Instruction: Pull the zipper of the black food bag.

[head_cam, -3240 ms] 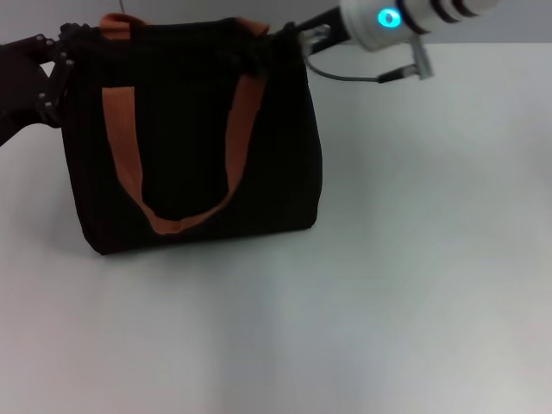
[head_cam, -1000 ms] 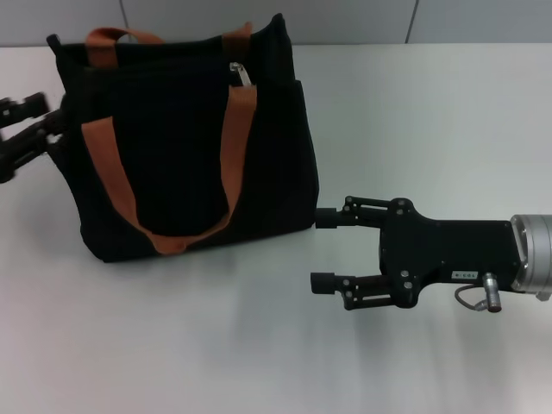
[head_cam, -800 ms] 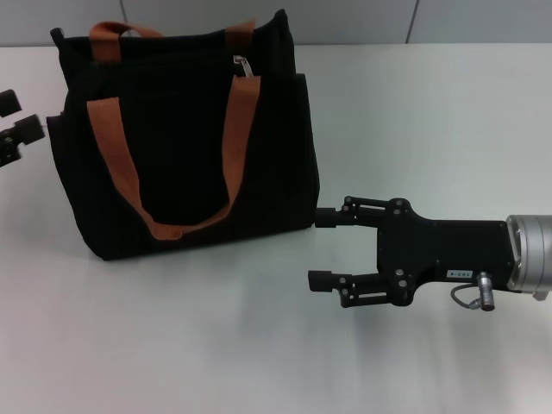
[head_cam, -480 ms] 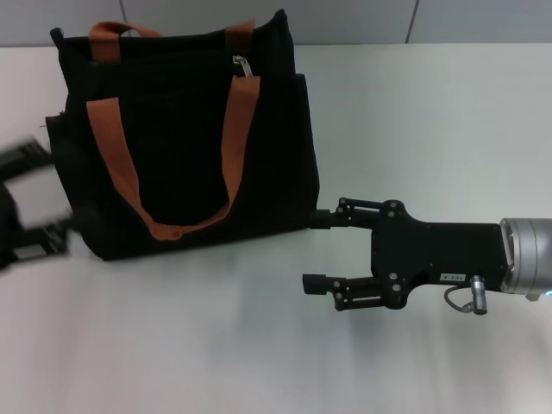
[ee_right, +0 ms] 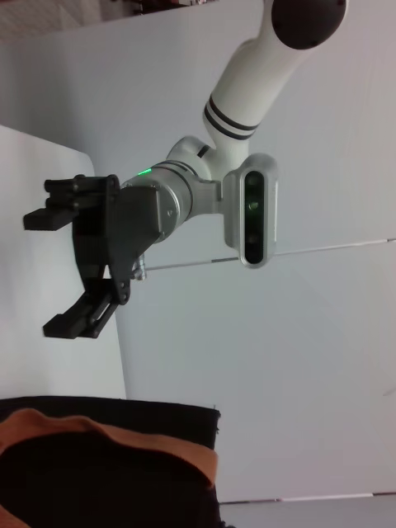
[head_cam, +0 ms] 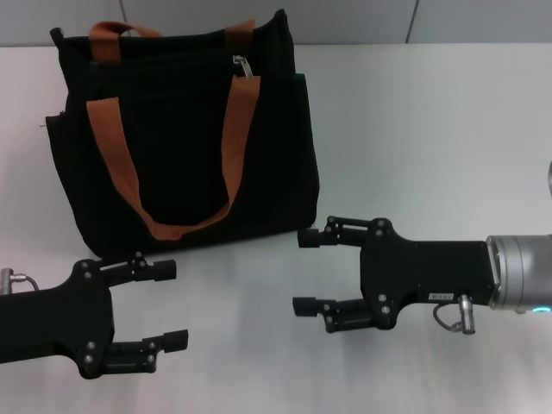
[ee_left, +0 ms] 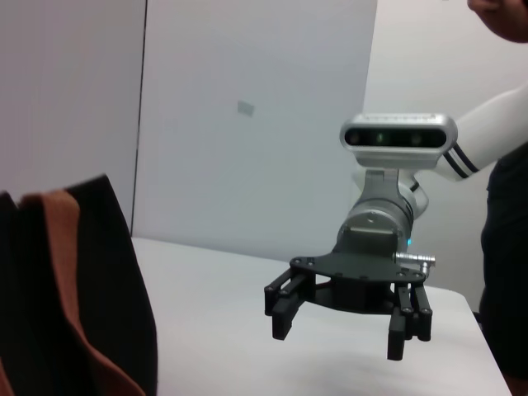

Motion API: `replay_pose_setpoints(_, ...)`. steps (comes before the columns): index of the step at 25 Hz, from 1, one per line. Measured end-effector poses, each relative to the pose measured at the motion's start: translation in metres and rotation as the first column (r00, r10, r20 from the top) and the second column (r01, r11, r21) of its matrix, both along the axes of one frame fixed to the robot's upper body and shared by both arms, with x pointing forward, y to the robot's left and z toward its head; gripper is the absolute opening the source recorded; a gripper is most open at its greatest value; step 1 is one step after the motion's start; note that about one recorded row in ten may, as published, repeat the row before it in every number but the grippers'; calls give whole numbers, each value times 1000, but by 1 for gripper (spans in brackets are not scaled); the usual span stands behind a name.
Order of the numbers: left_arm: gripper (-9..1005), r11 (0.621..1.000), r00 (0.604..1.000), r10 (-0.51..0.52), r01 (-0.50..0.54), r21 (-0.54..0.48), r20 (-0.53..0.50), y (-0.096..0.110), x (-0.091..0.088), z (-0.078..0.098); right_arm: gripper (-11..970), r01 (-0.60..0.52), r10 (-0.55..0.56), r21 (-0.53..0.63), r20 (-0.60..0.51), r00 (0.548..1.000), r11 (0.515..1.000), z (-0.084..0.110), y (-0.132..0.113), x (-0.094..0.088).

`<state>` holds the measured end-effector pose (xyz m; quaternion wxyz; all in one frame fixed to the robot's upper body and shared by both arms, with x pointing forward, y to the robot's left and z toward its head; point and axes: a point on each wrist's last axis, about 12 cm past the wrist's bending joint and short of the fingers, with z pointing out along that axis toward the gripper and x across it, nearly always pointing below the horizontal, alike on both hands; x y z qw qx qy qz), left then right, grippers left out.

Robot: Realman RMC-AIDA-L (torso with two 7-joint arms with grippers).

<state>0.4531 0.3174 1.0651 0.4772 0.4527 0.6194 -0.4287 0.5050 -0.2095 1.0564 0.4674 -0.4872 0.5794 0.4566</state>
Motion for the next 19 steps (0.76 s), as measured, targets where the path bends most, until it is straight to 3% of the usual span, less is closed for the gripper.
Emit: replay_pose_setpoints(19, 808, 1000, 1000, 14, -14, 6, -17, 0, -3, -5, 804, -21, 21, -51, -6, 1000, 998, -10, 5, -4)
